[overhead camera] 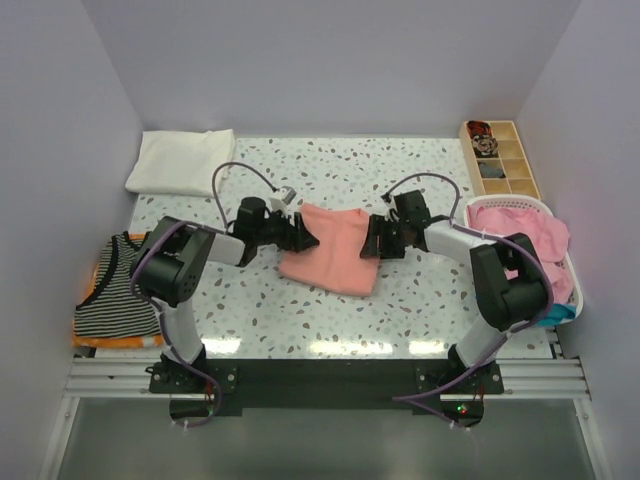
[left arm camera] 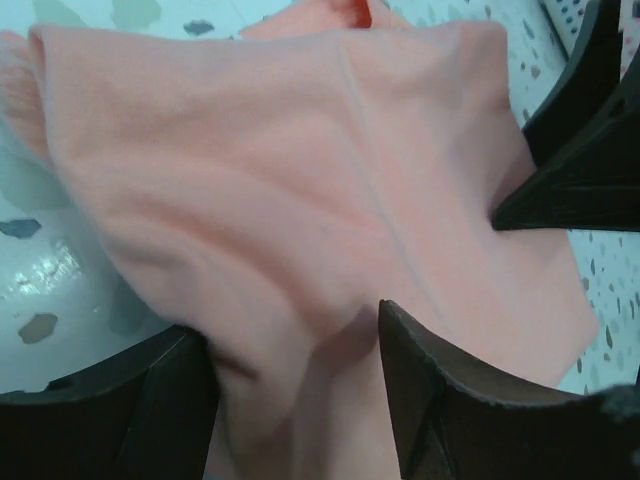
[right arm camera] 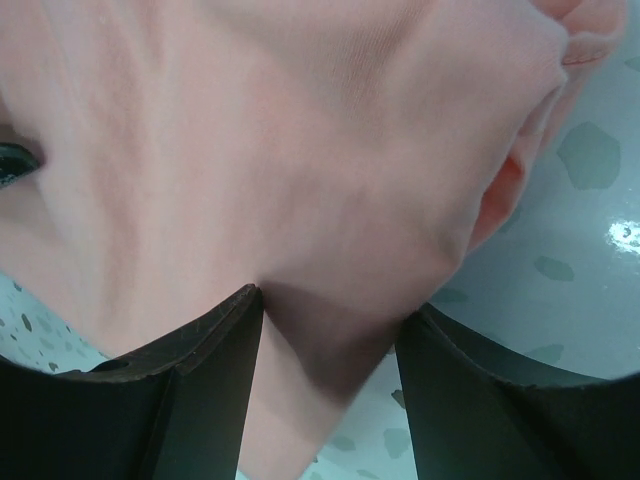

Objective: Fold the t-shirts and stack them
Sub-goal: Put the neatly folded tshirt into the corner of the board with the left arm

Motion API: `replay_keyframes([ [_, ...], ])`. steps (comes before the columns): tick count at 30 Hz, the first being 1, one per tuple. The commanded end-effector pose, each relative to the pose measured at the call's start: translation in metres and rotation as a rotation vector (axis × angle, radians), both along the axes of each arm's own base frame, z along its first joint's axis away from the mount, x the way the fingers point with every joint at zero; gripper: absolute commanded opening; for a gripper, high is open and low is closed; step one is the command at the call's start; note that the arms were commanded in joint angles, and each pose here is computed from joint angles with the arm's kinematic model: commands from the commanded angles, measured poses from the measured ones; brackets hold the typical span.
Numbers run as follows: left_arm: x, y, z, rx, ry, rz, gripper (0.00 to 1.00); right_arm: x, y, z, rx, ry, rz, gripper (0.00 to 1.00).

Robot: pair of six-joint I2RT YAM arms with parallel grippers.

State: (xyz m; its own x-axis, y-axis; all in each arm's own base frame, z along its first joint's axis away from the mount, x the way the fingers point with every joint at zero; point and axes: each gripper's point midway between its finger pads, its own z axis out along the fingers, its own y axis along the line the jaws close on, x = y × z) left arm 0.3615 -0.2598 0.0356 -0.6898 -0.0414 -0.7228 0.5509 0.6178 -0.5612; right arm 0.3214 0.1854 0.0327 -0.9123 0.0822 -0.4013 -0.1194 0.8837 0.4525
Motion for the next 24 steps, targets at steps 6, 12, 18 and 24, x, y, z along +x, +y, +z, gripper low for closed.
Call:
replay_keyframes([
  [6,-0.022,-0.008,-0.031,-0.033,0.163,-0.046,0.01,0.000,0.011,-0.015,0.062,0.026,0.011,0.58],
  [12,0.006,-0.015,0.007,-0.067,0.082,-0.028,0.00,-0.002,0.009,-0.012,0.053,0.016,0.017,0.57],
  [18,0.070,0.014,0.073,0.057,-0.068,0.104,0.00,0.000,0.001,0.002,0.020,-0.030,0.011,0.57],
  [24,0.128,0.069,0.125,0.210,-0.194,0.235,0.00,0.000,-0.001,0.005,0.005,-0.044,0.021,0.57],
])
